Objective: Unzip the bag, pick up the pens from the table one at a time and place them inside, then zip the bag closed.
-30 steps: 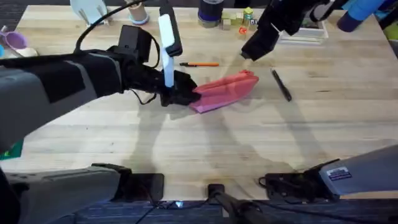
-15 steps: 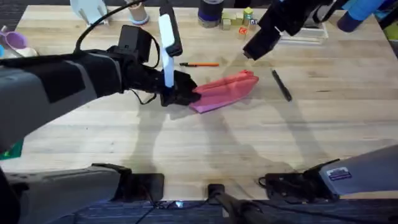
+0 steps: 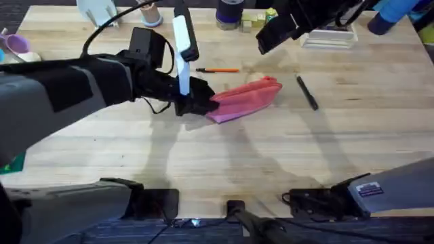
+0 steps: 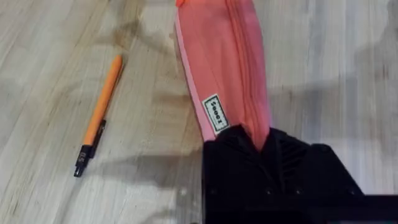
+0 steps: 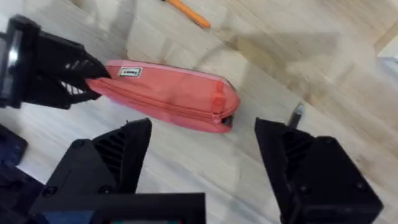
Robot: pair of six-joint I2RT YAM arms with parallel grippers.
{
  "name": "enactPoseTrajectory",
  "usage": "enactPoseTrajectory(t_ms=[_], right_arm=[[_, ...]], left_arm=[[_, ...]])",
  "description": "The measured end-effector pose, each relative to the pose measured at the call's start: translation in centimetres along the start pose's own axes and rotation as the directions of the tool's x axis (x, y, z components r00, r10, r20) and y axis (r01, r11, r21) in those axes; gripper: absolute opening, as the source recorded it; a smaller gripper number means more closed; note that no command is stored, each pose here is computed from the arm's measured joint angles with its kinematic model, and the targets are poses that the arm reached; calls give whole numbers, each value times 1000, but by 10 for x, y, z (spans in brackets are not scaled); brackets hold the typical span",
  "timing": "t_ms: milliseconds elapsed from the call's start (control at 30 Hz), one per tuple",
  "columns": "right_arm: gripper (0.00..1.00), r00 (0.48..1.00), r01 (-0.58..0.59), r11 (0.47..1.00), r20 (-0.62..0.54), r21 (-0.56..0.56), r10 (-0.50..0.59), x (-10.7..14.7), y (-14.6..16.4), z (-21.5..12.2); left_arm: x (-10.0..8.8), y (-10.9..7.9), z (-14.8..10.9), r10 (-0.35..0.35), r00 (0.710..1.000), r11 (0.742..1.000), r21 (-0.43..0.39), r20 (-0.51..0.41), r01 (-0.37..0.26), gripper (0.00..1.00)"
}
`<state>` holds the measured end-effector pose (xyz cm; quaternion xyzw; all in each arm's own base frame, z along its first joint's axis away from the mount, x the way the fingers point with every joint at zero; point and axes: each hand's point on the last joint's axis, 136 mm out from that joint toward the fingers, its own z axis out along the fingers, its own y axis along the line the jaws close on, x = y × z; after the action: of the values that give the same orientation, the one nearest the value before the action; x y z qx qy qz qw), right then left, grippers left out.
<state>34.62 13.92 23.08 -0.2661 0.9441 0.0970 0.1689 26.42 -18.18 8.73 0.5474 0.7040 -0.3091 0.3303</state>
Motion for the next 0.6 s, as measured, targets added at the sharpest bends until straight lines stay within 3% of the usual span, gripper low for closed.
enactPoseTrajectory(t_ms=[600], right_arm=[[996, 999, -36, 999, -15, -15, 36, 0, 1, 7]], left_arm=[[0, 0, 0, 0, 1000, 1000, 0, 0, 0, 42]])
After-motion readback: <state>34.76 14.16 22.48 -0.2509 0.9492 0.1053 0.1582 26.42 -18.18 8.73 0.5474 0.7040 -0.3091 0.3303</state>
